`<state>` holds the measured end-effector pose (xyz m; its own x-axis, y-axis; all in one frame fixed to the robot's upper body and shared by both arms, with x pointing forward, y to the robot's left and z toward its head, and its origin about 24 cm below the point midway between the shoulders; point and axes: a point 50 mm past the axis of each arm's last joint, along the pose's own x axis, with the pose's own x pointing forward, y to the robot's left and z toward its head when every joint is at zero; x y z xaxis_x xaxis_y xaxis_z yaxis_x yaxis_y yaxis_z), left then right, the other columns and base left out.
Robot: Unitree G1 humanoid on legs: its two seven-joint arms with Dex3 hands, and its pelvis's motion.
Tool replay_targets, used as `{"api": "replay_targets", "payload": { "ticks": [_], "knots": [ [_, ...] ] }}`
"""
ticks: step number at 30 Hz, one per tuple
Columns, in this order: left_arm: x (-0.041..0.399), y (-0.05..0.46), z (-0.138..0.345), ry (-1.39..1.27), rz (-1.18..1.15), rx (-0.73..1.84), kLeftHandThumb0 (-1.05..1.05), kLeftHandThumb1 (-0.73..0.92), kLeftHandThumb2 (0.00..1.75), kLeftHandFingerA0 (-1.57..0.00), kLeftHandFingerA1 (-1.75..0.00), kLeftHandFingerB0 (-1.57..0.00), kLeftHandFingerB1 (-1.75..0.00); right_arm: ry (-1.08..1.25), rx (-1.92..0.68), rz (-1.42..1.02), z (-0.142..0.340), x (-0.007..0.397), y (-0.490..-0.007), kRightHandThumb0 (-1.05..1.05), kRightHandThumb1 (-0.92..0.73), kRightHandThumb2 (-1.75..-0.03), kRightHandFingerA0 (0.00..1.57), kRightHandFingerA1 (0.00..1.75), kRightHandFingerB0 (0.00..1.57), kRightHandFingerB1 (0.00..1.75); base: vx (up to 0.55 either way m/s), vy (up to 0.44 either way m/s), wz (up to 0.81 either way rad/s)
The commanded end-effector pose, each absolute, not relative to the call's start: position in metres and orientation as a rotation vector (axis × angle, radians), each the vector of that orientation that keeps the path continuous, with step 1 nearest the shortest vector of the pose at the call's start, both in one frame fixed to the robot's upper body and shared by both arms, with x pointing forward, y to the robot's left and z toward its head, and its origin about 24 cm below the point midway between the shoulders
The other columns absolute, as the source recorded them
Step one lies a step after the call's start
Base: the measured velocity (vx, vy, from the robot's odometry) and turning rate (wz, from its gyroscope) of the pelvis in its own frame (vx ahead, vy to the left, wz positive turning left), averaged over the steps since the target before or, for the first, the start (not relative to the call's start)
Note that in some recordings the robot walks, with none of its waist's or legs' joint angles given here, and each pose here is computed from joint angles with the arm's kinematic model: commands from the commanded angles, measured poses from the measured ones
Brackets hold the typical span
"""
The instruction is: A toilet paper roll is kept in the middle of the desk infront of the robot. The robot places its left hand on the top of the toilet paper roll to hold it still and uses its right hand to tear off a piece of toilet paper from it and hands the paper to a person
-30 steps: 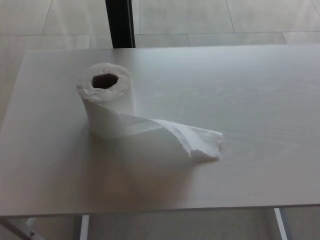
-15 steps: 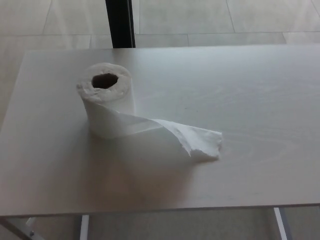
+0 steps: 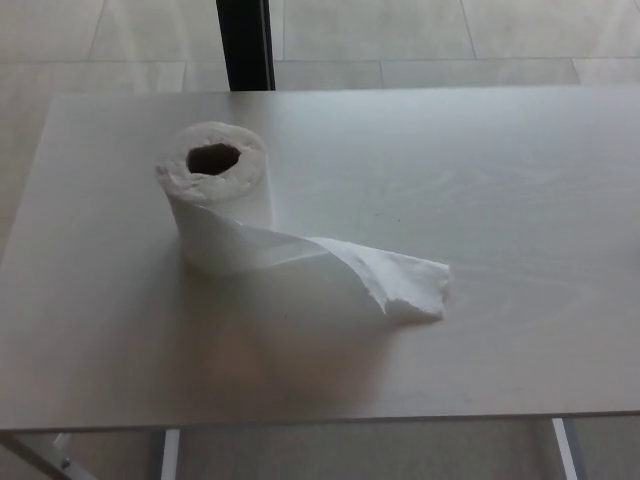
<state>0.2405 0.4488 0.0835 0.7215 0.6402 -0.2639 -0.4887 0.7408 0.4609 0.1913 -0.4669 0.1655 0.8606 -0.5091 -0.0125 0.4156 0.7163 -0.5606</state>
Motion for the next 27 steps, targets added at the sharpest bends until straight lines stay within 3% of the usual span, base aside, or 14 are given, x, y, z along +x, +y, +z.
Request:
{"api": "replay_targets", "payload": {
  "ticks": [1,2,3,4,5,7,8,11,12,19,21,22,23,27],
  "knots": [
    [0.283,0.428,0.283,-0.142,0.804,0.500,-1.05,0.78,1.27,-0.41,-1.30,-0.15,-1.13,-0.342,-0.641,-0.250,0.287,0.260,-0.344,-0.73,-0.50,-0.87,0.19,0.53,0.09,0.39,0.00,0.000,0.00],
    [0.288,0.413,0.298,-0.185,0.755,0.536,-1.04,0.71,1.25,-0.03,-0.89,-0.12,-0.78,-0.347,-0.650,-0.195,0.285,0.269,-0.329,-0.74,-0.49,-0.86,0.16,0.55,0.13,0.43,0.00,0.000,0.00],
    [0.290,0.398,0.310,-0.223,0.715,0.574,-0.95,0.70,1.22,0.00,-0.81,-0.11,-0.72,-0.349,-0.677,-0.141,0.284,0.277,-0.313,-0.71,-0.61,-0.59,0.17,0.57,0.18,0.37,0.00,0.000,0.00],
    [0.292,0.385,0.315,-0.251,0.683,0.597,-0.83,0.67,1.17,0.00,-0.74,-0.10,-0.66,-0.334,-0.702,-0.107,0.282,0.282,-0.301,-0.70,-0.47,-0.84,0.18,0.60,0.14,0.45,0.00,0.000,0.00],
    [0.293,0.372,0.320,-0.266,0.650,0.631,-0.73,0.91,0.74,0.00,-0.90,0.00,-0.67,-0.323,-0.705,-0.073,0.279,0.288,-0.290,-0.64,-0.60,-0.58,0.20,0.53,0.22,0.31,0.00,0.000,0.00],
    [0.296,0.351,0.324,-0.301,0.590,0.697,-0.32,0.72,1.21,-0.05,-0.58,-0.01,-0.54,-0.314,-0.712,-0.006,0.269,0.298,-0.275,-0.66,-0.60,-0.59,0.19,0.46,0.22,0.29,0.00,0.000,0.00],
    [0.299,0.336,0.327,-0.324,0.548,0.747,-0.49,0.85,0.64,-0.06,-0.60,-0.09,-0.45,-0.304,-0.762,0.030,0.261,0.304,-0.263,-0.69,-0.62,-0.59,0.19,0.49,0.23,0.30,0.00,0.000,0.00],
    [0.303,0.324,0.327,-0.326,0.519,0.798,-0.51,0.74,0.84,-0.14,-0.55,-0.12,-0.47,-0.287,-0.765,0.059,0.254,0.309,-0.250,-0.71,-0.60,-0.59,0.19,0.50,0.25,0.32,0.00,0.000,0.00],
    [0.312,0.311,0.321,-0.349,0.454,0.829,-0.49,0.81,0.63,-0.18,-0.46,-0.16,-0.38,-0.287,-0.793,0.097,0.245,0.316,-0.231,-0.68,-0.58,-0.59,0.22,0.51,0.27,0.32,0.00,0.000,0.00],
    [0.337,0.257,0.292,-0.341,0.294,1.016,-0.61,0.81,0.62,-0.24,-0.52,-0.24,-0.39,-0.220,-0.843,0.241,0.206,0.331,-0.176,-0.63,-0.47,-0.81,0.21,0.57,0.28,0.45,0.00,0.000,0.00],
    [0.341,0.242,0.278,-0.336,0.232,1.058,-0.58,0.81,0.62,-0.27,-0.53,-0.26,-0.40,-0.209,-0.886,0.267,0.193,0.334,-0.162,-0.59,-0.59,-0.58,0.26,0.54,0.38,0.37,0.00,0.000,0.00],
    [0.342,0.238,0.274,-0.320,0.220,1.067,-0.59,0.82,0.63,-0.26,-0.51,-0.25,-0.39,-0.204,-0.890,0.272,0.190,0.335,-0.159,-0.61,-0.46,-0.83,0.25,0.58,0.33,0.49,0.00,0.000,0.00],
    [0.342,0.235,0.271,-0.304,0.203,1.069,-0.59,0.82,0.64,-0.21,-0.53,-0.22,-0.40,-0.196,-0.905,0.276,0.186,0.336,-0.155,-0.60,-0.60,-0.58,0.28,0.56,0.41,0.39,0.00,0.000,0.00],
    [0.345,0.221,0.250,-0.275,0.165,1.079,-0.62,0.83,0.64,-0.21,-0.55,-0.24,-0.43,-0.165,-0.961,0.304,0.173,0.337,-0.144,-0.58,-0.61,-0.58,0.31,0.56,0.43,0.39,0.00,0.000,0.00]
  ]
}}
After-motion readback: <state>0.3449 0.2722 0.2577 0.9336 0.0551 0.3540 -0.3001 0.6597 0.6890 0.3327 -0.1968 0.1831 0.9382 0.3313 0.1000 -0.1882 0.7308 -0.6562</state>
